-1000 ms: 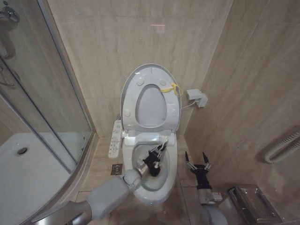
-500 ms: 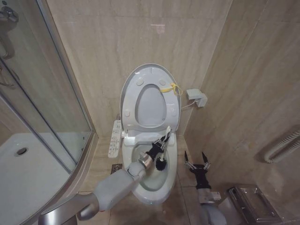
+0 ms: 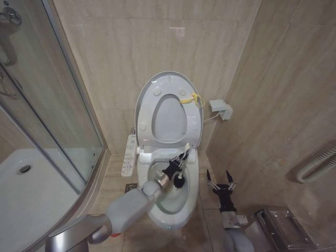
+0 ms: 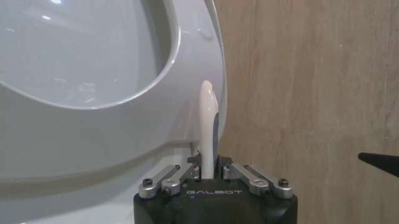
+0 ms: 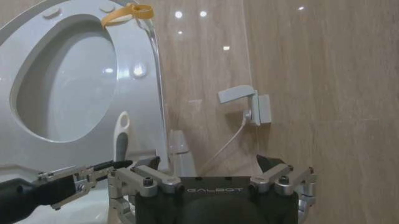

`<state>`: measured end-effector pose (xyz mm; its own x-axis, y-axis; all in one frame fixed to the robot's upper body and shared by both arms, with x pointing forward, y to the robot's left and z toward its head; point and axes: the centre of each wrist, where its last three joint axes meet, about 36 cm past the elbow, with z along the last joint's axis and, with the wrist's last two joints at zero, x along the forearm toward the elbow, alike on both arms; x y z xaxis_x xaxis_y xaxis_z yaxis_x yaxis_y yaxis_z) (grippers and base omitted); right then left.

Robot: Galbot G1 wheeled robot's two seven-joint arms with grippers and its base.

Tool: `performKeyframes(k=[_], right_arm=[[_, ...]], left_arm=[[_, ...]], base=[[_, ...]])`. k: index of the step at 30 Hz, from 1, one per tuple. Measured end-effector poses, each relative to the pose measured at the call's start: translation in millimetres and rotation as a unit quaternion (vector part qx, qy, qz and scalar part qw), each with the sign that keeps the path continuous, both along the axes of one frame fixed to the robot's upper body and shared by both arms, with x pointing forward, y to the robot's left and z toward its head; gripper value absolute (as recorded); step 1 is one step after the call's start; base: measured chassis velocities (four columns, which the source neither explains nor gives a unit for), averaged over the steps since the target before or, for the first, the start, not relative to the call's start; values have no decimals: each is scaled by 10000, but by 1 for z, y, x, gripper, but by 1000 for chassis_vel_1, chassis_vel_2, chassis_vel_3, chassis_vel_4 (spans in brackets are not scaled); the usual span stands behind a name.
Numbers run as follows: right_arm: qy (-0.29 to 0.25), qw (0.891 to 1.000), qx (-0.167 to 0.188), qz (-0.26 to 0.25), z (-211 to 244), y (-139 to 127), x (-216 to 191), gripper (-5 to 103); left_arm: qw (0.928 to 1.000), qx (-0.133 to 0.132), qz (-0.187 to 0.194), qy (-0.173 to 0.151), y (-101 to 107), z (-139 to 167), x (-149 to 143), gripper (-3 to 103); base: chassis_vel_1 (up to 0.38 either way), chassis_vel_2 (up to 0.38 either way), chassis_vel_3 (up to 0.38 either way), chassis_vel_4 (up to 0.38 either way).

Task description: Open the toilet lid, clean the toilet bowl with a toilet brush, close the toilet lid, and flush.

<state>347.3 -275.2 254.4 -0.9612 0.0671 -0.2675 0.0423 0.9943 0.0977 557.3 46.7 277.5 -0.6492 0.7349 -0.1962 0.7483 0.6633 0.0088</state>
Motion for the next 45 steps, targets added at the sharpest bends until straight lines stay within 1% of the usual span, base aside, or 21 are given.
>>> performKeyframes(k=[3, 4, 5, 7, 9, 10, 11, 12, 15, 17, 20, 24, 28, 31, 34, 36, 37, 40, 41, 44, 45], right_arm=[[4, 10000, -1, 0, 0, 0, -1, 100], [5, 10000, -6, -1, 0, 0, -2, 100], [5, 10000, -6, -1, 0, 0, -2, 100], [1, 10000, -14, -3, 0, -1, -2, 100], [-2, 10000, -18, -4, 0, -1, -2, 100], [-3, 10000, -16, -5, 0, -1, -2, 100], [-4, 10000, -13, -5, 0, -1, -1, 100], [-4, 10000, -13, -5, 0, -1, -1, 100], [-3, 10000, 0, 5, 0, 3, -1, 100], [-4, 10000, 3, 7, 0, 4, -1, 100], [-6, 10000, 7, 8, 0, 5, -2, 100], [4, 10000, -17, 1, 0, 3, -4, 100], [-5, 10000, -25, -5, 0, 2, -5, 100], [-23, 10000, -21, -9, 2, 3, -5, 100], [-26, 10000, -12, -15, 2, 3, -5, 100], [-26, 10000, -11, -16, 2, 3, -5, 100], [-25, 10000, -7, -21, 2, 4, -6, 100], [-33, 10000, -13, -31, 2, 3, -7, 100], [-33, 10000, -13, -31, 2, 3, -7, 100], [-30, 10000, -29, -30, 2, 2, -8, 100], [-30, 10000, -29, -30, 2, 2, -8, 100]], left_arm=[[9997, 231, -44, 50, 8, -16, -4, 16], [9993, 375, -60, 60, 16, -24, -6, 16], [9993, 375, -60, 60, 16, -24, -6, 16], [9988, 478, -70, 44, 23, -31, -7, 16], [9989, 461, -62, 28, 24, -29, -6, 16], [9991, 415, -64, 13, 22, -26, -6, 16], [9995, 298, -67, -10, 16, -20, -4, 16], [9995, 298, -67, -10, 16, -20, -4, 16], [9999, -64, -52, -87, -6, -1, 4, 16], [9999, -97, -45, -95, -10, -1, 4, 16], [9999, -38, -13, -139, -11, -7, 8, 16], [9993, 323, -16, -174, 9, -31, 7, 16], [9988, 442, -53, -188, 19, -35, 7, 16], [9990, 375, -73, -219, 16, -30, 8, 16], [9997, 99, -31, -236, -2, -18, 9, 16], [9997, 80, -29, -236, -4, -18, 8, 16], [9997, 41, -36, -235, -9, -18, 8, 16], [9995, 239, -56, -208, -1, -32, 4, 16], [9995, 239, -56, -208, -1, -32, 4, 16], [9982, 524, -5, -286, 17, -46, 9, 16], [9982, 524, -5, -286, 17, -46, 9, 16]], base=[[0, 0, 0, 0], [0, 0, 0, 0], [0, 0, 0, 0], [0, 0, 0, 0], [0, 0, 0, 0], [0, 0, 0, 0], [0, 0, 0, 0], [0, 0, 0, 0], [0, 0, 0, 0], [0, 0, 0, 0], [0, 0, 0, 0], [0, 0, 0, 0], [0, 0, 0, 0], [0, 0, 0, 0], [0, 0, 0, 0], [0, 0, 0, 0], [0, 0, 0, 0], [0, 0, 0, 0], [0, 0, 0, 0], [0, 0, 0, 0], [0, 0, 0, 0]])
